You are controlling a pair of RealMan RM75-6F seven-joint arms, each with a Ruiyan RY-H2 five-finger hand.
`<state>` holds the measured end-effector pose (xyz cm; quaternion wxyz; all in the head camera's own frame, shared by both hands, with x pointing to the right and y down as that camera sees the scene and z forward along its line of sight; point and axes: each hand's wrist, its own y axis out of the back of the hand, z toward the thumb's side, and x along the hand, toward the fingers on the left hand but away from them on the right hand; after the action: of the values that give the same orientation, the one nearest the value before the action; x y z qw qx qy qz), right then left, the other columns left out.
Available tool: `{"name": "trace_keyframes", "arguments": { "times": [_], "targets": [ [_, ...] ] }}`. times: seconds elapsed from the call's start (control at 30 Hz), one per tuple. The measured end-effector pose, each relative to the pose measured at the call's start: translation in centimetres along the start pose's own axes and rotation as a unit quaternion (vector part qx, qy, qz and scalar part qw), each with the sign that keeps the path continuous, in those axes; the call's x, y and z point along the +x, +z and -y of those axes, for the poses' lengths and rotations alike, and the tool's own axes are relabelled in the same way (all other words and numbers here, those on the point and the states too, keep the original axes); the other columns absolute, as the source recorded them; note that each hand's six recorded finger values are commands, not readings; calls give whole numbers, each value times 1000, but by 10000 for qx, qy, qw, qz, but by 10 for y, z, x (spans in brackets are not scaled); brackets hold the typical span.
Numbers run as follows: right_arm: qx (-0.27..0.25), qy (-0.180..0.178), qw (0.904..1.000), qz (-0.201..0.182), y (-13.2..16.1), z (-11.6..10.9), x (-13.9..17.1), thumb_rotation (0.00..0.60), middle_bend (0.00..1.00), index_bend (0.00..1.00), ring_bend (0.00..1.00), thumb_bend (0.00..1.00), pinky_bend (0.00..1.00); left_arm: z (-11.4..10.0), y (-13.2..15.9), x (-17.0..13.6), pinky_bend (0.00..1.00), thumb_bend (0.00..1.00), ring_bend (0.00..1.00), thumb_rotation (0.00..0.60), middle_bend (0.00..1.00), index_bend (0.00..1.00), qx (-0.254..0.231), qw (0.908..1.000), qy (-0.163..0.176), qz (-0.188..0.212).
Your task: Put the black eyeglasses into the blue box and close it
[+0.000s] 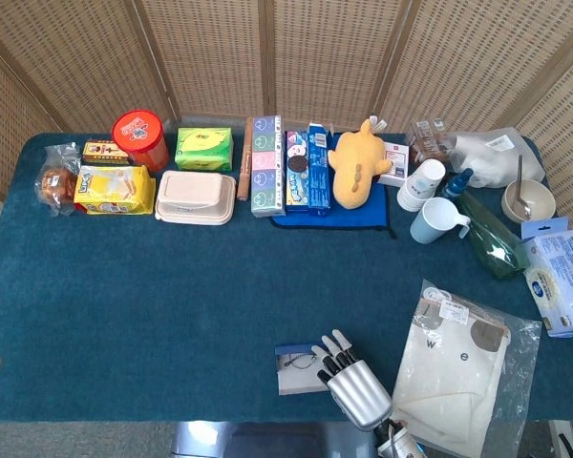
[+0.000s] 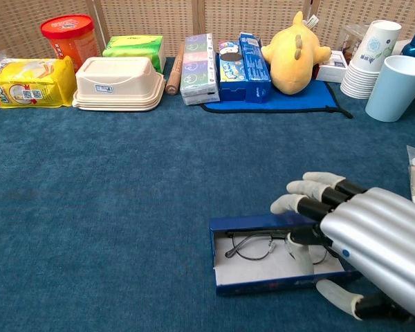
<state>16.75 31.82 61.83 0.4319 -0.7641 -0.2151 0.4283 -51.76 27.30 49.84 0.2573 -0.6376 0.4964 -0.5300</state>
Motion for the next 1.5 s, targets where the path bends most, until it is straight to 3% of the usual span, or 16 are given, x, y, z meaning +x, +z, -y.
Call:
{"name": "trace_keyframes", "arguments": {
  "times": [0.63, 1.0, 1.5],
  "targets": [
    [-87, -87, 9999, -90, 2, -21, -36, 600, 188, 540, 111, 321, 101, 5, -3, 0, 0, 282, 70, 589, 96, 63, -47, 10000, -48, -62],
    [-17, -13, 9998, -189, 6, -22, -62, 600, 131, 335, 57, 281, 101, 6, -6, -1, 0, 281, 70, 587, 96, 63, -67, 9999, -50, -94],
    [256, 69, 9995, -193, 3, -24, -86, 600, 116, 299, 46, 281, 100, 8, -11, -2, 0, 281, 70, 589, 96, 63, -59, 9998, -69, -177]
  ]
}}
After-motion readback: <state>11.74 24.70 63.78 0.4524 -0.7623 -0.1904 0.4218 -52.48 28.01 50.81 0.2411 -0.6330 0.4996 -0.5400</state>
